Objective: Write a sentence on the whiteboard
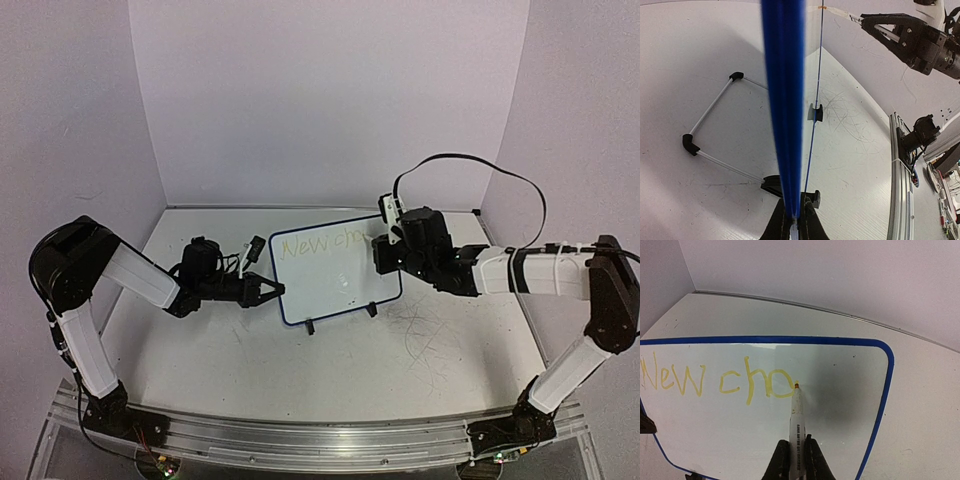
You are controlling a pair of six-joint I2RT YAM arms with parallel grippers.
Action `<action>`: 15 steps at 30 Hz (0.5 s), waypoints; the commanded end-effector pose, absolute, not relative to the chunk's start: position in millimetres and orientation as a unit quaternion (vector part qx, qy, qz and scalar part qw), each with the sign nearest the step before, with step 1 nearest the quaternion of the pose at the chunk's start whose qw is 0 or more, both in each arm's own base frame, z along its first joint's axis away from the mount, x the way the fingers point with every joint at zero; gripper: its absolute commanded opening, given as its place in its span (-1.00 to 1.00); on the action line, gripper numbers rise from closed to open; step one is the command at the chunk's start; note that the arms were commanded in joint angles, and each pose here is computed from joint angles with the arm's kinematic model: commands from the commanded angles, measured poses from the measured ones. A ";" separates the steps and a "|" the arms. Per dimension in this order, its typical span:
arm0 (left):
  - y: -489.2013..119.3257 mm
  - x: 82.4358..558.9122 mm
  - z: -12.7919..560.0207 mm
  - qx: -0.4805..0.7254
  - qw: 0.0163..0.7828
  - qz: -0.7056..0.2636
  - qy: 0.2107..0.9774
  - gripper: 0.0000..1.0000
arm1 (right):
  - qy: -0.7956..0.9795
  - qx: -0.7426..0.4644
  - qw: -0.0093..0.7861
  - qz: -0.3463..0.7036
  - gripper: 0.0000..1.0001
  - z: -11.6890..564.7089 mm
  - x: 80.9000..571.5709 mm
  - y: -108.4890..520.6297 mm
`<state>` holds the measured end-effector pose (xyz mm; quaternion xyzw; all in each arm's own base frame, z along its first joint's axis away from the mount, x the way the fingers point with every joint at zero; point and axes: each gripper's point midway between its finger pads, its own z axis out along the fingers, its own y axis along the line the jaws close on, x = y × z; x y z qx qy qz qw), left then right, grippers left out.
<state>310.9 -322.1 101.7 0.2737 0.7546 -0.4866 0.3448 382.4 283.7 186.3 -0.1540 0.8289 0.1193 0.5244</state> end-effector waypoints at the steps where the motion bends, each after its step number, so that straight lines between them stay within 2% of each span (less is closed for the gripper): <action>1: -319.6 322.9 105.4 0.273 0.365 -0.462 0.761 -1.00 | 0.832 -0.151 0.519 0.124 -1.00 184.8 376.6 279.6; 8: -319.1 322.2 104.0 0.272 0.364 -0.462 0.762 -1.00 | 0.829 -0.148 0.526 0.122 -1.00 191.3 376.6 277.3; 15: -318.5 322.4 103.6 0.271 0.364 -0.460 0.763 -1.00 | 0.802 -0.145 0.559 0.153 -1.00 231.1 374.4 280.2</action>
